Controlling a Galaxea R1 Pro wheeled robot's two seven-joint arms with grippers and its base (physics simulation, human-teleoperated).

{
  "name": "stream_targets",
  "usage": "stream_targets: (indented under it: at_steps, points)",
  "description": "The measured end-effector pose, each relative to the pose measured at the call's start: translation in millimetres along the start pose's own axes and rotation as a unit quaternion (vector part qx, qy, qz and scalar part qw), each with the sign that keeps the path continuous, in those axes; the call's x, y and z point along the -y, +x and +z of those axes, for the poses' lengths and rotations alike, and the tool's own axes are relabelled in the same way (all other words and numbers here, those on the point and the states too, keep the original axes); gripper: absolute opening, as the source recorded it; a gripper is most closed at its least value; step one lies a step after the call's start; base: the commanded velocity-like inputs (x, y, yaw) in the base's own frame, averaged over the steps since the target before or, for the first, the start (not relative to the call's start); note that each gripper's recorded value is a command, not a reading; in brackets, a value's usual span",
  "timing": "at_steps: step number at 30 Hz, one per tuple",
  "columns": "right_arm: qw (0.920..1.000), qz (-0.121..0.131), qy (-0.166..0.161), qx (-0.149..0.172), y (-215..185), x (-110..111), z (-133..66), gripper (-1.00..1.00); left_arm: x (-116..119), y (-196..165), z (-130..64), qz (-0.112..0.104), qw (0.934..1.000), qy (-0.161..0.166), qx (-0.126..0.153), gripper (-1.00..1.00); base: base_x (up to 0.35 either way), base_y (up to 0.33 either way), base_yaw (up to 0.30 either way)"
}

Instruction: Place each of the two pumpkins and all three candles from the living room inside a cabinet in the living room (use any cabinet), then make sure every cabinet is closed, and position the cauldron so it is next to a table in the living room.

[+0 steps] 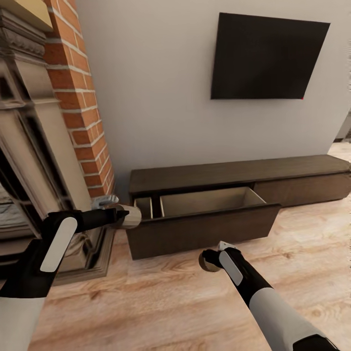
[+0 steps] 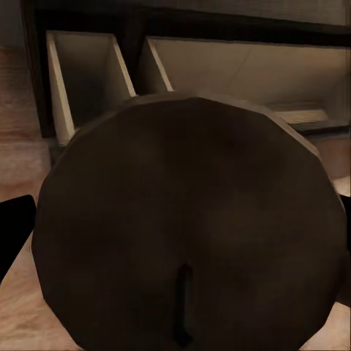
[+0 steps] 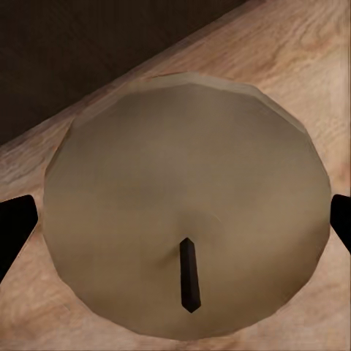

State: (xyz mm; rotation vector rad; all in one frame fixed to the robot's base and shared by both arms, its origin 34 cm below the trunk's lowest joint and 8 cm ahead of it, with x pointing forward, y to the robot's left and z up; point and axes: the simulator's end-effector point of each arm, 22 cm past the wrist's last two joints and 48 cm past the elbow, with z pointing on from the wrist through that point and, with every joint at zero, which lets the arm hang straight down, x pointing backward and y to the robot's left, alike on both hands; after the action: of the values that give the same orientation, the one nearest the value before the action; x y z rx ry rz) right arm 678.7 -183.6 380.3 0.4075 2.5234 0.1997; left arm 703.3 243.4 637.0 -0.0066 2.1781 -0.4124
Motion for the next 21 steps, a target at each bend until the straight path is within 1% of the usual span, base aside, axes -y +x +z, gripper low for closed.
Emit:
stream_targets:
  at_steps: [3, 10, 16, 21]
  points:
    - [1.0, 0.0, -0.001, 0.0, 0.1, -0.6, 0.0, -1.0, 0.2, 0.0, 0.0, 0.0, 1.0, 0.0, 0.0, -1.0, 0.261, 0.17, -0.088]
    - [1.0, -0.001, -0.001, 0.0, 0.3, -1.3, -0.1, -1.0, 0.0, 0.3, 0.1, 0.001, 1.0, -0.001, 0.0, -1.0, 0.271, 0.128, -0.026]
    - [1.0, 0.0, 0.0, 0.001, -0.7, 0.2, -0.2, -1.0, 0.4, 0.4, 0.2, 0.001, 1.0, 0.0, 0.0, -1.0, 0.279, 0.067, -0.124]
    - [1.0, 0.0, -0.002, 0.003, -2.9, -0.8, -0.9, -1.0, 1.5, 0.5, 0.4, 0.001, 1.0, 0.002, -0.001, -1.0, 0.124, 0.013, -0.041]
